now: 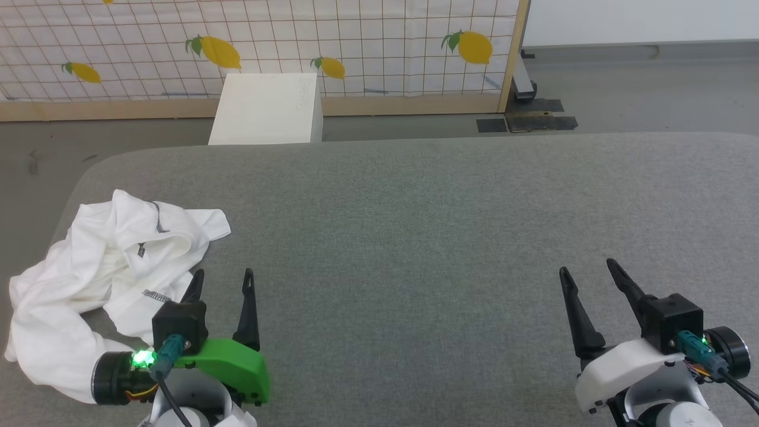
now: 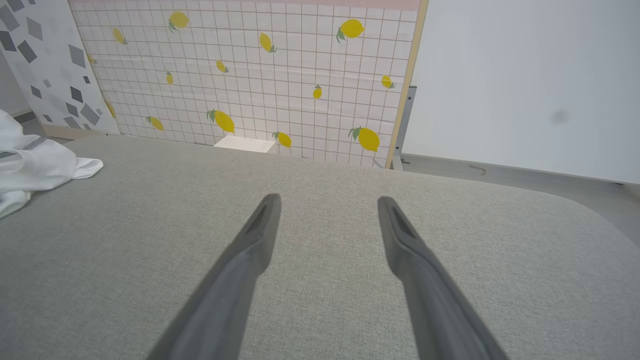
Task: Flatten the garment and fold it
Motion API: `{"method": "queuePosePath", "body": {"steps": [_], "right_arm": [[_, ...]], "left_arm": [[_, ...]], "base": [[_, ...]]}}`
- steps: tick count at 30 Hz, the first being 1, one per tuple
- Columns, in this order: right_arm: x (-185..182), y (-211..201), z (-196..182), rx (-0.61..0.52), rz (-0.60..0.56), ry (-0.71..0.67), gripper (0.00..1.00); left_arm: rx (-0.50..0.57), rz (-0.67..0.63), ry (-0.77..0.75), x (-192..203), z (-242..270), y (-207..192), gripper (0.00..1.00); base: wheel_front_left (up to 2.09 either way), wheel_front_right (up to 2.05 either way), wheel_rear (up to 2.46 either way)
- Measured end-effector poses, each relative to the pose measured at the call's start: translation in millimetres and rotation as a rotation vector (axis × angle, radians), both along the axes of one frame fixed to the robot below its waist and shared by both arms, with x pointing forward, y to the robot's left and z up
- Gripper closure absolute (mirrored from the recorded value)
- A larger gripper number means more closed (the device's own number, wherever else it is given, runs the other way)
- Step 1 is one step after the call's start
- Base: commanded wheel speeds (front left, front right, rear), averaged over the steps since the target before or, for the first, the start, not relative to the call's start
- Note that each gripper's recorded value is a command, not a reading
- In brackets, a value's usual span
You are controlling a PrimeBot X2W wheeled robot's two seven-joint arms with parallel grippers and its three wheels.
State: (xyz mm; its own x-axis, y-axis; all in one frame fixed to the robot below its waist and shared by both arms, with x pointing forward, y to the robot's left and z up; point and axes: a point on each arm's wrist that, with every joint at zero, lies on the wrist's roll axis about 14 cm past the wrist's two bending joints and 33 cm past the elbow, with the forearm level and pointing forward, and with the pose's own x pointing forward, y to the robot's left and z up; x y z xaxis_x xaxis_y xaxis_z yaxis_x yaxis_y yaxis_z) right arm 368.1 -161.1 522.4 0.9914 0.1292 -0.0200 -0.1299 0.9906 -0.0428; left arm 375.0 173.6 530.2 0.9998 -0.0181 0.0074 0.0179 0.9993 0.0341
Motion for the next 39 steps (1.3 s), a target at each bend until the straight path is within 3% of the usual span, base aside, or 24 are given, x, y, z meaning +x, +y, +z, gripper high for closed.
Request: {"method": "queuePosePath", "body": {"steps": [14,39], "right_arm": [[5.6,11.2,2.5,0.012,0.034,-0.017,0.00],[27.1,68.5,2.4,0.032,0.199,-0.027,0.00]], "left_arm": [[-0.008,0.027,-0.008,-5.6,-2.7,7.3,0.00],[-0.019,0.216,-0.034,-38.7,-3.9,62.7,0.00]], "base": [[0.00,0.00,0.00],[0.00,0.00,0.00]]}}
